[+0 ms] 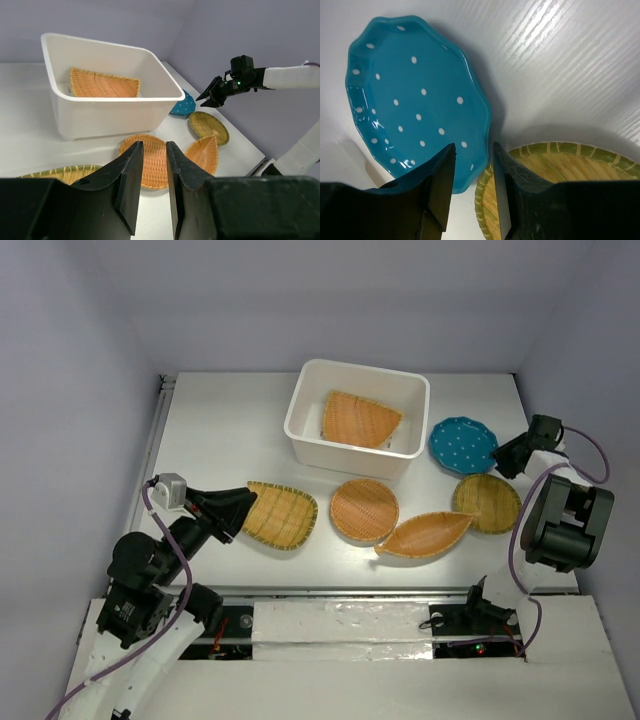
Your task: Place the plates into the plastic bin on the countertop
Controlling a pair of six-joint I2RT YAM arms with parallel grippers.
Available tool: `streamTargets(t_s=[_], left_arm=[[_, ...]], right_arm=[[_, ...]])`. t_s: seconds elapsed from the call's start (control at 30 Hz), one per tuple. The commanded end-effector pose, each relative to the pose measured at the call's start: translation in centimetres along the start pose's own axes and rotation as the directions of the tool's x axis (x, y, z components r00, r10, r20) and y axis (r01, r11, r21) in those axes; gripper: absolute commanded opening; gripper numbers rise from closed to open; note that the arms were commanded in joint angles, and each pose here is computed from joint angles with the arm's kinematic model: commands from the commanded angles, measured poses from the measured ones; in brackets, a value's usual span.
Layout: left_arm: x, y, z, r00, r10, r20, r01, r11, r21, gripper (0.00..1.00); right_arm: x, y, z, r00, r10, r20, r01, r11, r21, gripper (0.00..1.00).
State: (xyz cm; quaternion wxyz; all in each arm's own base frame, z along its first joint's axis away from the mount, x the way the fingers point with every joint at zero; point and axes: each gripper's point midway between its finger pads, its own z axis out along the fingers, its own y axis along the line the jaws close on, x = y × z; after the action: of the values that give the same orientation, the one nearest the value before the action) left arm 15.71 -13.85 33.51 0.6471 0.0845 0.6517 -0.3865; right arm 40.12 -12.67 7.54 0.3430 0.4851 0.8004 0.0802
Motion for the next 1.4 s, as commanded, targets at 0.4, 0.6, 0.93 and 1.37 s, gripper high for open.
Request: streamTargets(t_s=[0.4,0.6,0.93,1.37], left_arm=[[-0.6,-0.5,0.1,0.999,0.014,0.029,-0.015,0.999,0.028,0.23],[-0.4,-0.3,0.4,1.000,0.010,0.019,-0.011,1.000,0.022,0.23],[0.3,0.5,1.0,1.000,0.006,-0.011,-0.006,1.000,-0.005,0.24],[0.7,0.9,1.6,0.999,0.005,-0.034,-0.005,1.000,-0.015,0.24]], right_arm=[[6.9,-0.3,-8.2,0.983,-0.178,0.043,0.183,0.963,-0.200,0.24],[12.9,3.8,-15.9,0.954,-0.290,0.076,0.294,0.851,-0.435,0.02],[22.6,7.9,-14.9,0.786,-0.613,-0.076,0.465,0.669,-0.580,0.50],[26.9,8.4,-11.0,0.787,-0.599,-0.151,0.394,0.675,-0.624,0.58]])
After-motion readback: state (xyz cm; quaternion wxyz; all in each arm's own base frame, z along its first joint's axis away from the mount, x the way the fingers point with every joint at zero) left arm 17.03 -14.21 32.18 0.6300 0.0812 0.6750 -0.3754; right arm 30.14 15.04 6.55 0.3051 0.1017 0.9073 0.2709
